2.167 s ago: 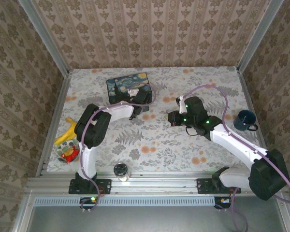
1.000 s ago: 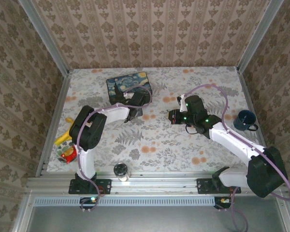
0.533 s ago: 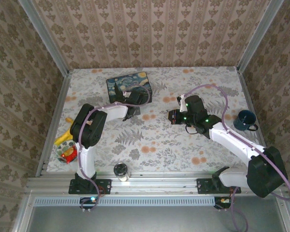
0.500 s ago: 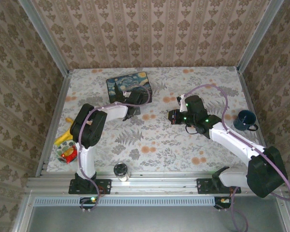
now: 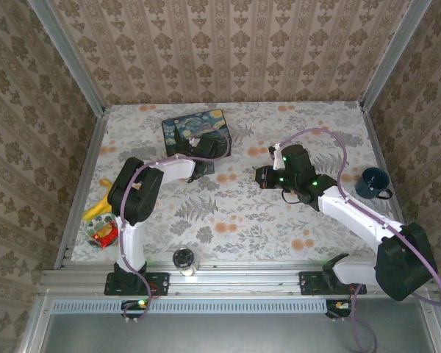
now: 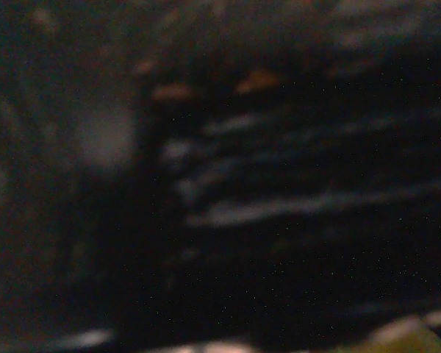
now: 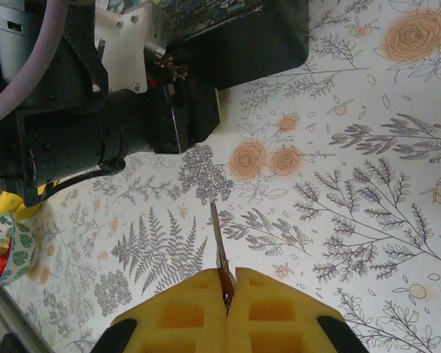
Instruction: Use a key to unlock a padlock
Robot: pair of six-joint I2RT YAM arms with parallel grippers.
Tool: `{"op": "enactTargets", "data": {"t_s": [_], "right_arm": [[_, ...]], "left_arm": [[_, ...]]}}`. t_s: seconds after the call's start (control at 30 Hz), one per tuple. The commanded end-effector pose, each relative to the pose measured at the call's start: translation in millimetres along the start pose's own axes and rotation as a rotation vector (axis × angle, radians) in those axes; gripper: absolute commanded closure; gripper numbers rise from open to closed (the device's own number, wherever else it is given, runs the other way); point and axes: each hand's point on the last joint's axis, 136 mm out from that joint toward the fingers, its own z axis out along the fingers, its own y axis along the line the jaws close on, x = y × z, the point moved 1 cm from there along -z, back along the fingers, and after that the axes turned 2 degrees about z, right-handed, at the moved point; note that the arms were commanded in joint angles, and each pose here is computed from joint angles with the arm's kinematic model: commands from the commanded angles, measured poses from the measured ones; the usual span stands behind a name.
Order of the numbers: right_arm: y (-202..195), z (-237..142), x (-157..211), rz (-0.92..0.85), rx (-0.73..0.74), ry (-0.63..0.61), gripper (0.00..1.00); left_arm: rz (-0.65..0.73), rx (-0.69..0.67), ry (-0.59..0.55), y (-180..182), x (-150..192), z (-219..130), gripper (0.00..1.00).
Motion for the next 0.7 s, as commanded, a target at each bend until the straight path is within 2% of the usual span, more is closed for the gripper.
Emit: {"op": "enactTargets", "data": {"t_s": [0.0,0.33,0.67], "right_arm": [[4,-2,-6,0.012,-0.020,-0.016,1.00],[-2,-1,-1,0.023,0.000,-0.011,1.00],[-20,1,13,0.043,0.078,0.019,1.00]], "left_arm": [[0.049,0.006,-0.006,-4,-7,4,0.62],[0.082,0.089,0.011,-21,-5,4,0.93],[0.099,0.160,0.039,-43,4,-25,1.00]]}}
